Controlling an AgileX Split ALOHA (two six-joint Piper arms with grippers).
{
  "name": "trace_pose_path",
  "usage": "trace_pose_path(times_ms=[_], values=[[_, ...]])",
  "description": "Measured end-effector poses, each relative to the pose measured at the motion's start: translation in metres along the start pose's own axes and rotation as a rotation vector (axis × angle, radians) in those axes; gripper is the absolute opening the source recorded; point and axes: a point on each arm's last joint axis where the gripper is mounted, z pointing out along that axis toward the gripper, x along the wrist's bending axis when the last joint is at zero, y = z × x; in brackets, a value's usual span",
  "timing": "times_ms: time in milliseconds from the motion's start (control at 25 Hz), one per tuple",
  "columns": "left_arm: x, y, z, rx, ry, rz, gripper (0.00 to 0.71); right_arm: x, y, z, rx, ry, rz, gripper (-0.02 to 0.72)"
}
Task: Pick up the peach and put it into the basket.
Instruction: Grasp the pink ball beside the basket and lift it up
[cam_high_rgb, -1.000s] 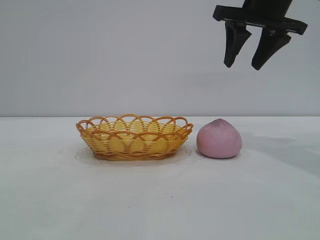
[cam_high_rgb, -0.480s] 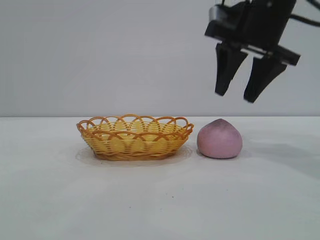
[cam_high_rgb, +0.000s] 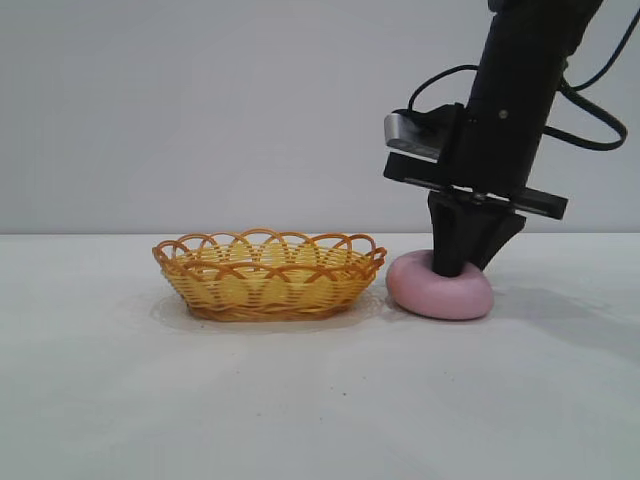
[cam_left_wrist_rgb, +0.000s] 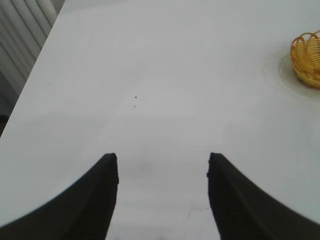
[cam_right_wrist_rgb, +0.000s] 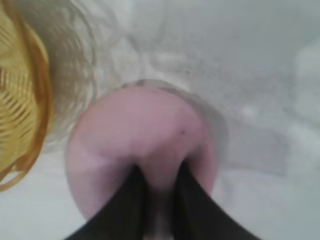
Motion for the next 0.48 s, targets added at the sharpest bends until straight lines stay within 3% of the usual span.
trace_pose_path(times_ms=[240,360,480], values=[[0.0,0.0,0.0,0.0,0.0,0.0,0.356,0.019,0.004,-0.068,-0.197,-0.03,-0.066,0.0],[0.0,0.0,0.0,0.0,0.0,0.0,0.356,0.038,0.005,-0.11,-0.363,0.03,-0.109,0.0],[0.0,0.0,0.0,0.0,0.0,0.0,0.356,0.055,0.009,-0.119,-0.442,0.108,-0.155,0.0]])
